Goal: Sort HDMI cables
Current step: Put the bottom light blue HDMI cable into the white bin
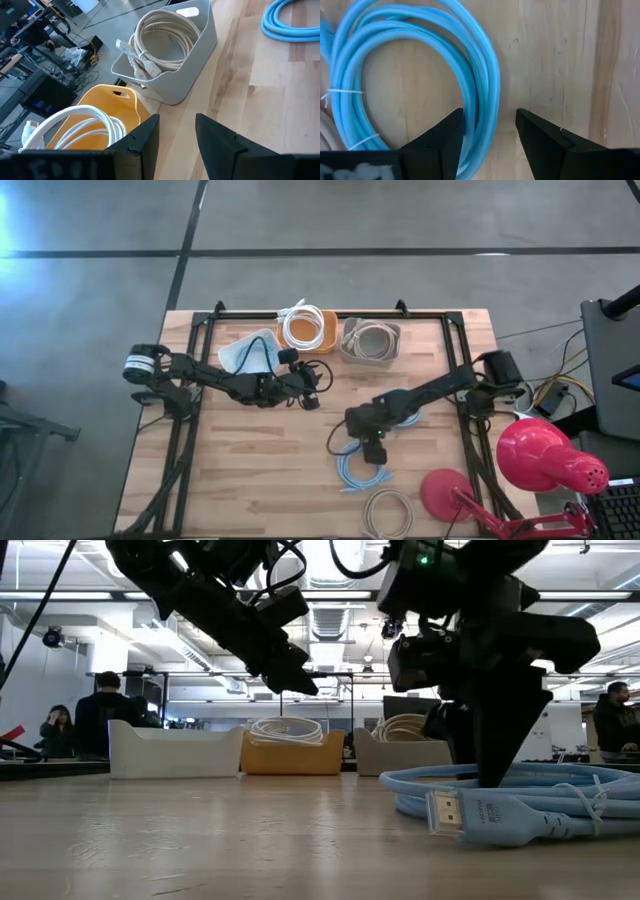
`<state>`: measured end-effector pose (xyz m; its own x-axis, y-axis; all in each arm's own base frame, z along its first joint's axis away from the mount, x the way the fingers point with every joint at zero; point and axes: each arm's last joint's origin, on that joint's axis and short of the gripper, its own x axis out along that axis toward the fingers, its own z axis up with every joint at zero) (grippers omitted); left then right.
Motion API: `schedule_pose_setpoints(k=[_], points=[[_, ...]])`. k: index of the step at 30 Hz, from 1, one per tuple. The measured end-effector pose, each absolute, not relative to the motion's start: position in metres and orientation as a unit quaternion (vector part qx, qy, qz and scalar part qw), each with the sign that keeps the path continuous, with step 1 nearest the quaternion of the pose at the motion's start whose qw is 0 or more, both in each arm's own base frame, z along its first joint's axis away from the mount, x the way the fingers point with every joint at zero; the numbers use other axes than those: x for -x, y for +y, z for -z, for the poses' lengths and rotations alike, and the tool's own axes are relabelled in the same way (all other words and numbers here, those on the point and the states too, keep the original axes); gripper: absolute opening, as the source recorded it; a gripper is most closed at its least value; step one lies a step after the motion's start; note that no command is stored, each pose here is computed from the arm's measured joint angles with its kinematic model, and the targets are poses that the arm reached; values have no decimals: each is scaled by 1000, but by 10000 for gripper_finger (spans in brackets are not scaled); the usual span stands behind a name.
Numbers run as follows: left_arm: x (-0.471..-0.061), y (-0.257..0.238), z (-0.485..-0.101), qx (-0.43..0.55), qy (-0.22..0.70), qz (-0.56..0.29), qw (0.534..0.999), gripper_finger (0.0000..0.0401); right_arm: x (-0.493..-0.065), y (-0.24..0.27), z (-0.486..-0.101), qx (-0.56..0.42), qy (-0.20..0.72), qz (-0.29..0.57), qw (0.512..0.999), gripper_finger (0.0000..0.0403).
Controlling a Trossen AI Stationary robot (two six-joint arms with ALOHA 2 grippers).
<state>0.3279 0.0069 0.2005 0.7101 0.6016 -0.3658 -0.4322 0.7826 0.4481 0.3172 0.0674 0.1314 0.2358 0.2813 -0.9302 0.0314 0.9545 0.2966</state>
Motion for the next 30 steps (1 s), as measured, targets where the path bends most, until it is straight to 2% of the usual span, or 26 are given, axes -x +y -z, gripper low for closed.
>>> schedule_pose_setpoints(k=[5,8,17,19,23,30], points=[[-328,7,-200,-168,255,-283,909,140,-325,73,-132,-94,640,-90,758,181],[-328,7,-200,-169,258,-283,908,140,-326,75,-136,-61,641,-79,761,165],[-327,7,-199,-166,262,-283,908,140,-342,76,-154,-20,608,-94,788,35],[-327,7,-198,-147,257,-286,911,140,-345,75,-158,-1,601,-73,796,19],[-328,5,-198,-86,242,-274,927,140,-349,70,-164,61,588,-5,806,18],[-331,-1,-196,-29,246,-157,956,140,-355,50,-176,153,555,147,804,17]])
